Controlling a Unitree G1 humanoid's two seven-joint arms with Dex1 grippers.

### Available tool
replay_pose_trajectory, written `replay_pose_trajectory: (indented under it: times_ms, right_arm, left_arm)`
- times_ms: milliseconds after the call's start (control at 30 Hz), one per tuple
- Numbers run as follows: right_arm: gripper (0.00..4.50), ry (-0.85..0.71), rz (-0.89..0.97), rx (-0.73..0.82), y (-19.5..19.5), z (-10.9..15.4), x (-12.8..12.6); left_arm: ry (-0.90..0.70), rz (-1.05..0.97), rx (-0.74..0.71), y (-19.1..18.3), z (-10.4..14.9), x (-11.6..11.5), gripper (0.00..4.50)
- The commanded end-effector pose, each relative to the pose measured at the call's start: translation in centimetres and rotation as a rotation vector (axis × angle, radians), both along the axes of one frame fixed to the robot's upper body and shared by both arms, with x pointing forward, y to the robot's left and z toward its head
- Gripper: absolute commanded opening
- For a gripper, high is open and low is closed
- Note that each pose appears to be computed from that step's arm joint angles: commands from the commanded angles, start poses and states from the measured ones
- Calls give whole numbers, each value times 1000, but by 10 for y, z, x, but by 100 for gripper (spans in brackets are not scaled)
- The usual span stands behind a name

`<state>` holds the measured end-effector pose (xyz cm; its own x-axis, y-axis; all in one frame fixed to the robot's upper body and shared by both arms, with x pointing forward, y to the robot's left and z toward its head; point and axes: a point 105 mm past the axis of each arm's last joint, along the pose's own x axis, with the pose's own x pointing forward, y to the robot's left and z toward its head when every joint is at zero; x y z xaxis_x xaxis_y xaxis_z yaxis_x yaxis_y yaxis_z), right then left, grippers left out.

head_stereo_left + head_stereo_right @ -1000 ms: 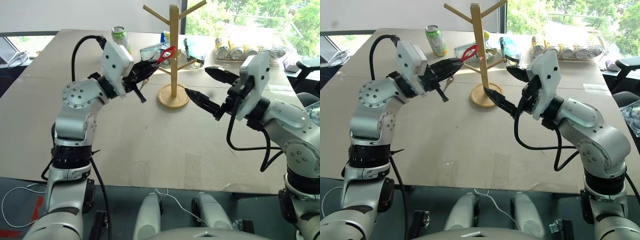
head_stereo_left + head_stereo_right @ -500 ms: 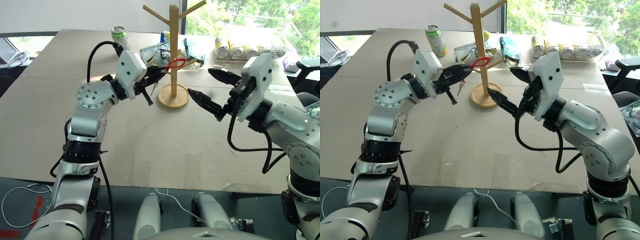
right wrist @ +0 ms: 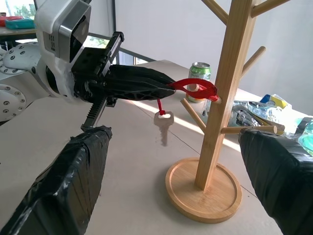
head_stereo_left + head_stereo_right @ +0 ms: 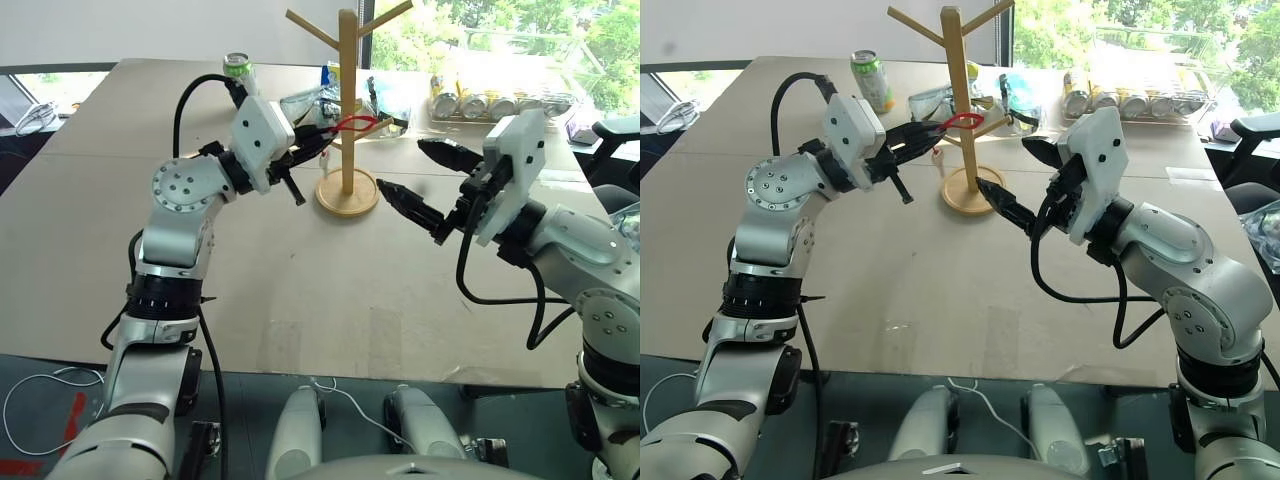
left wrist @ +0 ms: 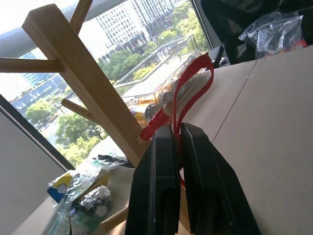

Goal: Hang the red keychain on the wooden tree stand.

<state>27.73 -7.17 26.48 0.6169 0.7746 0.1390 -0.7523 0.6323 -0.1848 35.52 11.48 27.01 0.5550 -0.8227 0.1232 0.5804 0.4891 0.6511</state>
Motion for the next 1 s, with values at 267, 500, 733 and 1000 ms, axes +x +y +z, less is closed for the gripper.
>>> replay_pose_trajectory:
  times_ms: [267, 500, 733, 1000]
  right_arm:
    - [450, -47, 2, 19, -3, 11, -5]
    - [450, -47, 3, 18, -3, 10, -5]
    - [450, -46, 4, 19, -2, 10, -6]
    - [450, -40, 3, 21, -1, 9, -6]
  left_arm:
    - [-75, 22, -17, 7, 16, -4, 8]
    - [-87, 36, -24, 10, 18, -3, 8]
    - [-72, 61, 7, 14, 9, 2, 8]
    - [-72, 89, 58, 15, 0, 9, 8]
